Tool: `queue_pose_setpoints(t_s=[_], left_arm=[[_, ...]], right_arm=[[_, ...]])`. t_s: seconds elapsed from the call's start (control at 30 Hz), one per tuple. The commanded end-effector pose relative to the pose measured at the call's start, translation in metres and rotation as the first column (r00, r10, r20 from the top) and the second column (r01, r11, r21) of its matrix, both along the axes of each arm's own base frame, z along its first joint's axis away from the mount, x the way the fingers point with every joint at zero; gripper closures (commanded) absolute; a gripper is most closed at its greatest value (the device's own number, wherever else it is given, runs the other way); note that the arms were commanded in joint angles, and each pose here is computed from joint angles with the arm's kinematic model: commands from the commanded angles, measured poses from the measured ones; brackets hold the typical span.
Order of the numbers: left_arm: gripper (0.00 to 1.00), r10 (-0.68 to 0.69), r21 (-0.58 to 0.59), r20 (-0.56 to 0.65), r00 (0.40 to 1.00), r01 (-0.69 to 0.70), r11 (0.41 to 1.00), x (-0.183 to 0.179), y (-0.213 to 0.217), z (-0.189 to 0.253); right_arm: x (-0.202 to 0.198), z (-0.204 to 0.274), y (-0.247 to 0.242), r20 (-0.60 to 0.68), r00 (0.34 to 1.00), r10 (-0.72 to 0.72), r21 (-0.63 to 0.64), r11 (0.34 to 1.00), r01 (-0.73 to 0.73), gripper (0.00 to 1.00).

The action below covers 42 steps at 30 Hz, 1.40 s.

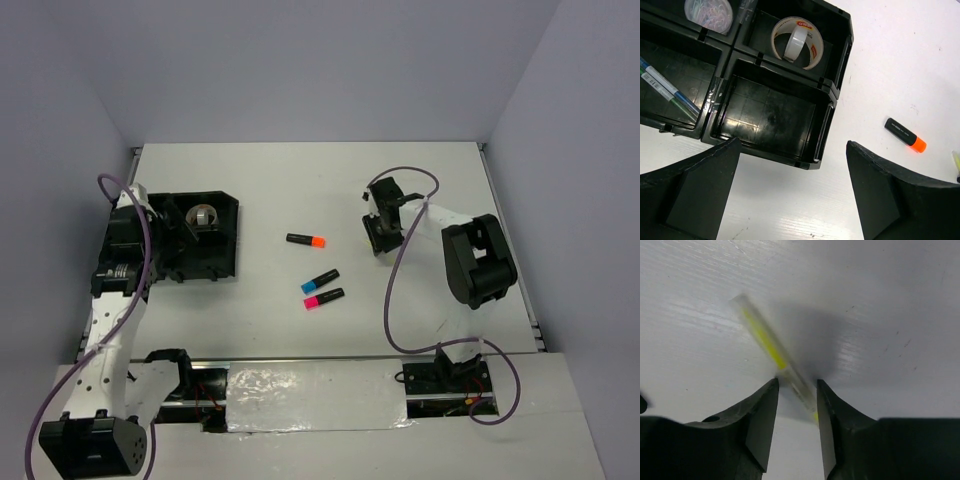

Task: Sort the stationery into containers
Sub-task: Pick up the pen from the center of the board.

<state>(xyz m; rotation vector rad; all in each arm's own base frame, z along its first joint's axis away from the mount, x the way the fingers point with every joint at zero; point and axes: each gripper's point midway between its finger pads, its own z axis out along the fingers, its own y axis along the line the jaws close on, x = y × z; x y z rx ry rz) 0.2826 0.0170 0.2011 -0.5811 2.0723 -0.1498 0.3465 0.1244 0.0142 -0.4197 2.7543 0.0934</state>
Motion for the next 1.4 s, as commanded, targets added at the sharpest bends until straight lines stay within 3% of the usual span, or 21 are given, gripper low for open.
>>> queue_pose_setpoints(t_s=[0.0, 0.03, 0.13, 0.2, 0.27, 0.3, 0.37, 0.43, 0.5, 0.53, 0.63, 0.8, 0.87, 0.97, 1.03, 1.17, 1.23, 1.27, 1.3, 1.37], left_arm=[[0.01, -0.031, 0.011, 0.068, 0.997, 0.031, 0.999, 0.006, -0.004, 0.018], [0.01, -0.034, 0.006, 0.066, 0.997, 0.033, 0.999, 0.007, -0.005, 0.017], [0.01, -0.082, -0.025, 0.084, 0.993, 0.084, 0.996, 0.012, -0.016, 0.018], [0.01, -0.227, -0.113, 0.11, 0.968, 0.239, 0.964, 0.014, -0.052, 0.015], [0.01, -0.322, -0.19, 0.17, 0.931, 0.352, 0.917, 0.018, -0.084, 0.026], [0.01, -0.434, -0.22, 0.195, 0.879, 0.471, 0.854, 0.012, -0.122, 0.034], [0.01, -0.505, -0.276, 0.213, 0.837, 0.547, 0.79, 0.011, -0.16, 0.042], [0.01, -0.609, -0.311, 0.249, 0.753, 0.658, 0.686, 0.005, -0.209, 0.054], [0.01, -0.668, -0.364, 0.334, 0.665, 0.745, 0.559, -0.004, -0.247, 0.071], [0.02, -0.675, -0.372, 0.363, 0.642, 0.764, 0.526, -0.006, -0.257, 0.077], [0.03, -0.681, -0.387, 0.395, 0.616, 0.784, 0.485, -0.01, -0.278, 0.083], [0.05, -0.685, -0.415, 0.463, 0.563, 0.82, 0.394, -0.022, -0.295, 0.095], [0.06, -0.688, -0.407, 0.464, 0.558, 0.824, 0.394, -0.023, -0.297, 0.096], [0.14, -0.703, -0.399, 0.462, 0.541, 0.835, 0.38, -0.026, -0.302, 0.096], [0.27, -0.711, -0.407, 0.456, 0.536, 0.836, 0.369, -0.027, -0.306, 0.093], [0.35, -0.737, -0.413, 0.409, 0.538, 0.829, 0.377, -0.027, -0.311, 0.079], [0.45, -0.745, -0.421, 0.404, 0.531, 0.831, 0.364, -0.028, -0.314, 0.076], [0.51, -0.749, -0.42, 0.405, 0.525, 0.834, 0.358, -0.03, -0.315, 0.076], [0.68, -0.752, -0.421, 0.399, 0.525, 0.833, 0.359, -0.03, -0.316, 0.075], [0.87, -0.761, -0.408, 0.383, 0.523, 0.835, 0.369, -0.029, -0.316, 0.071]], right_arm=[[-0.007, -0.006, 0.007, -0.032, 0.999, 0.032, 0.044, 0.999, -0.03, 0.59], [-0.008, -0.006, 0.007, -0.032, 0.999, 0.027, 0.044, 0.999, -0.025, 0.63], [-0.009, -0.002, 0.008, -0.011, 1.0, 0.027, 0.041, 0.999, -0.027, 0.87], [-0.01, 0.005, 0.01, 0.016, 0.999, -0.04, 0.072, 0.997, 0.039, 0.93], [-0.002, 0.041, 0.03, 0.124, 0.991, -0.043, 0.196, 0.981, 0.018, 1.0], [-0.01, 0.048, 0.039, 0.125, 0.988, -0.086, 0.26, 0.964, 0.051, 1.0], [-0.015, 0.103, 0.083, 0.266, 0.962, -0.052, 0.44, 0.895, -0.074, 1.0], [-0.028, 0.131, 0.105, 0.31, 0.946, -0.096, 0.557, 0.825, -0.099, 1.0], [-0.058, 0.163, 0.128, 0.324, 0.94, -0.105, 0.682, 0.714, -0.156, 1.0], [-0.061, 0.187, 0.138, 0.374, 0.92, -0.115, 0.731, 0.647, -0.217, 1.0], [-0.096, 0.223, 0.153, 0.386, 0.912, -0.139, 0.837, 0.469, -0.283, 1.0], [-0.122, 0.245, 0.164, 0.392, 0.912, -0.123, 0.863, 0.392, -0.318, 1.0], [-0.13, 0.253, 0.168, 0.401, 0.91, -0.102, 0.865, 0.368, -0.34, 1.0], [-0.139, 0.269, 0.175, 0.416, 0.906, -0.074, 0.864, 0.344, -0.369, 1.0], [-0.143, 0.27, 0.18, 0.419, 0.906, -0.064, 0.861, 0.344, -0.374, 1.0], [-0.145, 0.279, 0.185, 0.428, 0.902, -0.057, 0.863, 0.322, -0.389, 1.0], [-0.143, 0.278, 0.187, 0.421, 0.905, -0.055, 0.864, 0.327, -0.382, 1.0], [-0.14, 0.279, 0.189, 0.42, 0.906, -0.055, 0.864, 0.33, -0.381, 1.0], [-0.14, 0.279, 0.19, 0.418, 0.907, -0.052, 0.864, 0.331, -0.38, 1.0], [-0.136, 0.28, 0.193, 0.418, 0.907, -0.053, 0.862, 0.338, -0.378, 1.0]])
